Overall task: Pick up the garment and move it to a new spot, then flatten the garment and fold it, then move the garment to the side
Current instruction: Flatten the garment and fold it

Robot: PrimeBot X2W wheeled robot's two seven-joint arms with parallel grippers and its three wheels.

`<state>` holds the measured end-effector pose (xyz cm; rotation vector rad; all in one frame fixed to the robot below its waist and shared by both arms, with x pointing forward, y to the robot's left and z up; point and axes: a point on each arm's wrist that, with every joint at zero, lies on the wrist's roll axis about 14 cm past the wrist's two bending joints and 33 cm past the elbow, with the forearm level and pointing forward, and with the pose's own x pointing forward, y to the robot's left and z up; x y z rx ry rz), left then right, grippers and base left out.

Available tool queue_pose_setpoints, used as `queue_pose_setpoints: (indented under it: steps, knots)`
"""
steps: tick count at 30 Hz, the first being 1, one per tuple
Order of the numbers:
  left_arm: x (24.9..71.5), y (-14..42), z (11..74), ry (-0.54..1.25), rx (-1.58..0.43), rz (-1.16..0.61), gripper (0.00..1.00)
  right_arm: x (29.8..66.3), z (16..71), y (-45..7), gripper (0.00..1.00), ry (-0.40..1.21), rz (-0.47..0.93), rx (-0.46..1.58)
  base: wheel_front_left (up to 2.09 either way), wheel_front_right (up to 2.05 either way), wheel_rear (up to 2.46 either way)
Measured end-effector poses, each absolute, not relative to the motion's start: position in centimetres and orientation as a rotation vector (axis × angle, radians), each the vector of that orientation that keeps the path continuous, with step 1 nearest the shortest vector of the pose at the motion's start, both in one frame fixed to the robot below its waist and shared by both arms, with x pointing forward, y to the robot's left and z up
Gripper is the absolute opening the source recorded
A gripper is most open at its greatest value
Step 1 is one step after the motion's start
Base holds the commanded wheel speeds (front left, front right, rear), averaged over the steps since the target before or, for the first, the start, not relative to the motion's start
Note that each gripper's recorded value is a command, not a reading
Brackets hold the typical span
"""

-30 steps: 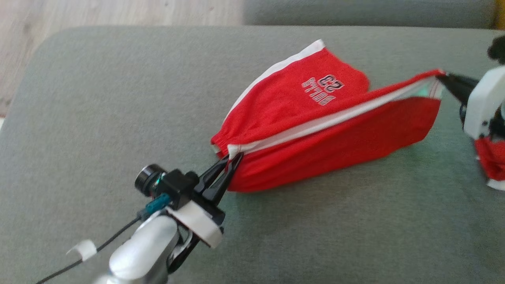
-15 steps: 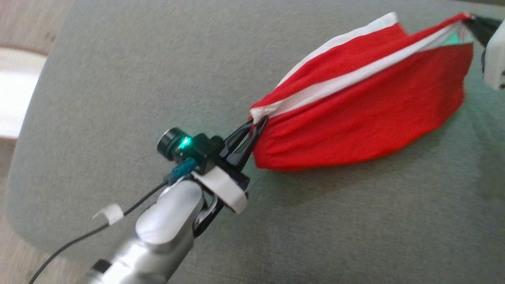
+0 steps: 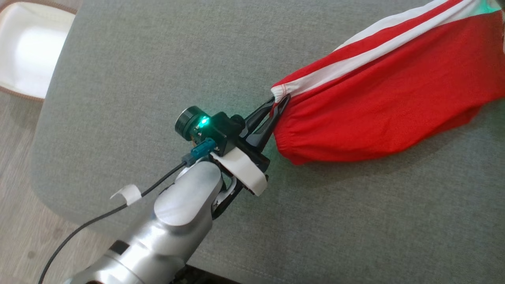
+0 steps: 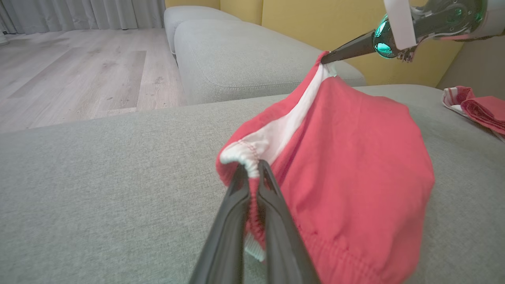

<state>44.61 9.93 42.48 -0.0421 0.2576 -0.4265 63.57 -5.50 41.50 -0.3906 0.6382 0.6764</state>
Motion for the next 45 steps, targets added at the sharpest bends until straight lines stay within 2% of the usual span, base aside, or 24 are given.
queue_pose_setpoints:
  steps: [5,6,7,8,9,18,27,36,45]
  knots:
    - [44.4,10.2,41.6,0.285,-0.041,-0.418,0.0,63.8,40.1,-5.2,0.0,0.657,0.684,-0.409,0.0,0.0,0.0]
    - [44.4,10.1,41.3,0.292,-0.042,-0.42,0.0,63.9,39.8,-5.2,0.55,0.659,0.681,-0.404,0.0,0.0,0.0]
    - [44.3,10.0,41.1,0.299,-0.044,-0.422,0.13,64.0,39.6,-5.4,1.0,0.668,0.673,-0.391,0.0,0.0,0.0]
    - [44.3,10.0,41.0,0.303,-0.043,-0.423,0.46,64.0,39.3,-5.5,1.0,0.677,0.667,-0.387,0.0,0.0,0.0]
    - [44.3,10.0,41.0,0.303,-0.043,-0.423,1.0,64.0,39.3,-5.5,1.0,0.677,0.667,-0.387,0.0,0.0,0.0]
    - [45.3,9.9,41.5,0.288,-0.035,-0.419,1.0,63.8,40.5,-7.7,1.0,0.659,0.611,-0.404,0.0,0.0,0.0]
    - [45.9,9.5,44.4,0.21,-0.026,-0.425,1.0,62.9,45.7,-10.4,1.0,0.507,0.531,-0.357,0.0,0.0,0.0]
    - [45.0,10.1,47.9,0.105,-0.057,-0.382,1.0,60.0,53.1,-10.9,1.0,0.19,0.511,-0.216,0.0,0.0,0.0]
    - [44.6,11.9,52.9,-0.063,-0.158,-0.265,1.0,56.0,59.0,-12.1,1.0,-0.005,0.475,-0.083,0.0,0.0,0.0]
